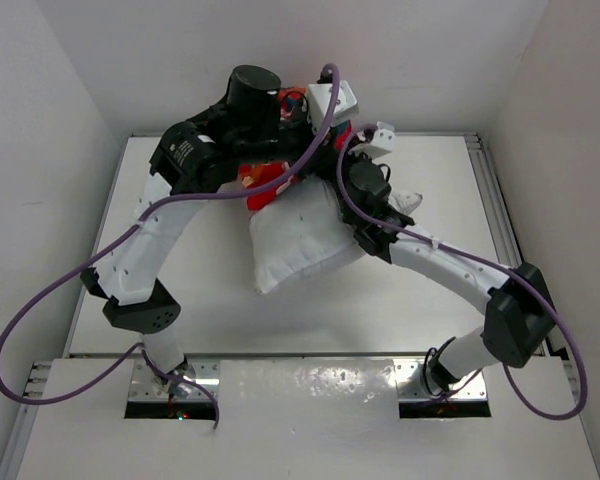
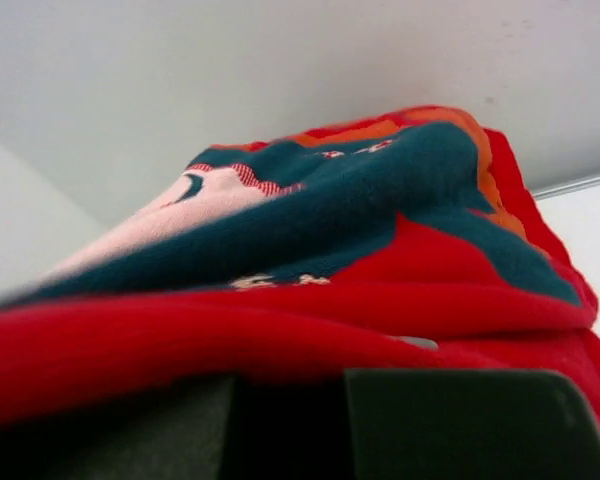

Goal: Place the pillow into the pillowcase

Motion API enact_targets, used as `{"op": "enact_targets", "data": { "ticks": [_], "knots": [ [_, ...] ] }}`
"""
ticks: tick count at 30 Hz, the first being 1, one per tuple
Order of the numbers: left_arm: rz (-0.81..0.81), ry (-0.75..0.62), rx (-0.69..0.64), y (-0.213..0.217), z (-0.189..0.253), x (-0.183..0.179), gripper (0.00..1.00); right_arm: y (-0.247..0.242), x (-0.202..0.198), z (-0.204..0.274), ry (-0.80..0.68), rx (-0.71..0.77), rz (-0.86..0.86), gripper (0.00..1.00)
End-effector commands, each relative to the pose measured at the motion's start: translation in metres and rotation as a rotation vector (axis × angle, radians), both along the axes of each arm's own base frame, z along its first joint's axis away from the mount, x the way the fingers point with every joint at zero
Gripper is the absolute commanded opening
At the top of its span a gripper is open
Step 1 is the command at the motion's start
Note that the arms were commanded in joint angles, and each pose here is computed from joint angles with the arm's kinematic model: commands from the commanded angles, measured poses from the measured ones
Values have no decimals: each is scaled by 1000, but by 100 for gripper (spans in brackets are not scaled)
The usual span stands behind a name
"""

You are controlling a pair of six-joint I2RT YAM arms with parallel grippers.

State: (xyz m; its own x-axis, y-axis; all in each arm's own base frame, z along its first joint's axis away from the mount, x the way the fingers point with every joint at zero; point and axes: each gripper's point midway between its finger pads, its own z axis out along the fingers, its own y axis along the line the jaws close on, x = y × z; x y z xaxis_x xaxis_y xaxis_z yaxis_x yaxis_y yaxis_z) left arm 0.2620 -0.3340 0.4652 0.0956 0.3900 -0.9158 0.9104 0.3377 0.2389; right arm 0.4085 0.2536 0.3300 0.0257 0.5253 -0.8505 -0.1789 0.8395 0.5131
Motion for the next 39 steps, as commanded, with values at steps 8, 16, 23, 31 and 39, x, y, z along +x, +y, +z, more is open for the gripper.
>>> {"op": "enact_targets", "data": {
  "ticks": [8,16,23,31,39],
  "knots": [
    [59,-107,-201,5,59,5,0,18,39,-12,157,-102,274,98],
    [322,40,96,27,-82,80,0,-41,-43,-34,298,-305,447,99],
    [271,171,133,-4,-146,77,0,-133,-103,-98,699,-275,277,99],
    [240,203,111,-27,-162,76,0,-221,-158,-174,788,54,-201,99],
    [179,209,110,-47,-170,67,0,-168,-126,-210,602,181,109,87]
  ]
}}
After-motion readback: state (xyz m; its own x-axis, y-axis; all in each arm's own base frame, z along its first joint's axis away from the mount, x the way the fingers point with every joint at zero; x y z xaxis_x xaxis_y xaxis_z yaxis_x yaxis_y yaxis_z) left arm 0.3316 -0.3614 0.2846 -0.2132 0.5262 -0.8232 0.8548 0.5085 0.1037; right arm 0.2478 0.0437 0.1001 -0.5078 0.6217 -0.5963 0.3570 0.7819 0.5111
